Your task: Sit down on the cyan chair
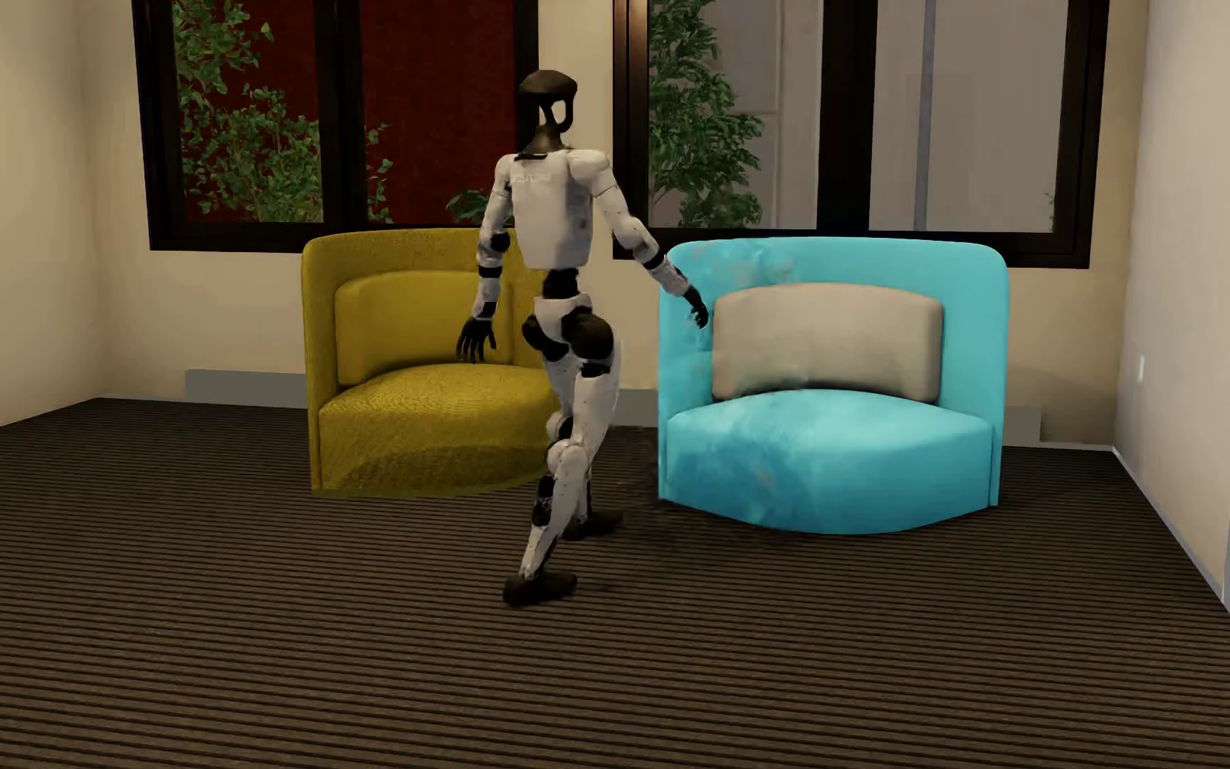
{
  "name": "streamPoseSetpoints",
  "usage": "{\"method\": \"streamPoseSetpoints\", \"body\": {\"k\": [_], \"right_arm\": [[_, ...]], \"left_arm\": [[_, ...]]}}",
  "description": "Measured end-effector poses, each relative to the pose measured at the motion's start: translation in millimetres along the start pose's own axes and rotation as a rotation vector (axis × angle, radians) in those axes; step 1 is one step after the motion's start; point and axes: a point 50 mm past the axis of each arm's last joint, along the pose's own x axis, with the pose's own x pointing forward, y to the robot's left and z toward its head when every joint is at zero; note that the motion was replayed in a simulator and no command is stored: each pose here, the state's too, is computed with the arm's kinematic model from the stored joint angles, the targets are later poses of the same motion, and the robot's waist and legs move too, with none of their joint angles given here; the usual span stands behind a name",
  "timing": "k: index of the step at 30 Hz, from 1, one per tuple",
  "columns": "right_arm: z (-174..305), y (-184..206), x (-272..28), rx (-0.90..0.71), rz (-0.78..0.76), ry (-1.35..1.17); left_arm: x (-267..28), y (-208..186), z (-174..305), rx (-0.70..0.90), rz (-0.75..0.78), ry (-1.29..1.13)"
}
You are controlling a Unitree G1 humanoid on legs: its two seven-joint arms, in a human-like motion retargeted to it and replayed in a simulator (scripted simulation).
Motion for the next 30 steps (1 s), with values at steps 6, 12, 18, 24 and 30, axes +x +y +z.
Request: {"method": "streamPoseSetpoints", "body": {"k": [6, 12, 18, 24, 30], "right_arm": [[-14.1, 32.8, -11.1, 0.038, 0.117, 0.034], [-100.9, 89.2, -64.4, 0.122, 0.242, 0.47], [-165.3, 74.4, -122.4, 0.134, 0.172, 0.713], [-117.7, 39.9, -64.7, 0.132, 0.035, 0.488], [19.4, 61.4, -11.4, -0.083, 0.319, -0.127]], "left_arm": [[0.9, 1.2, 11.6, 0.061, -0.018, -0.058], [-11.6, 94.5, 147.3, 0.173, 0.241, -0.507], [-24.0, 147.7, 169.1, 0.003, 0.398, -0.587], [-18.3, 72.2, 152.4, 0.009, 0.2, -0.556], [-27.9, 23.2, 150.4, 0.057, 0.11, -0.545]]}}
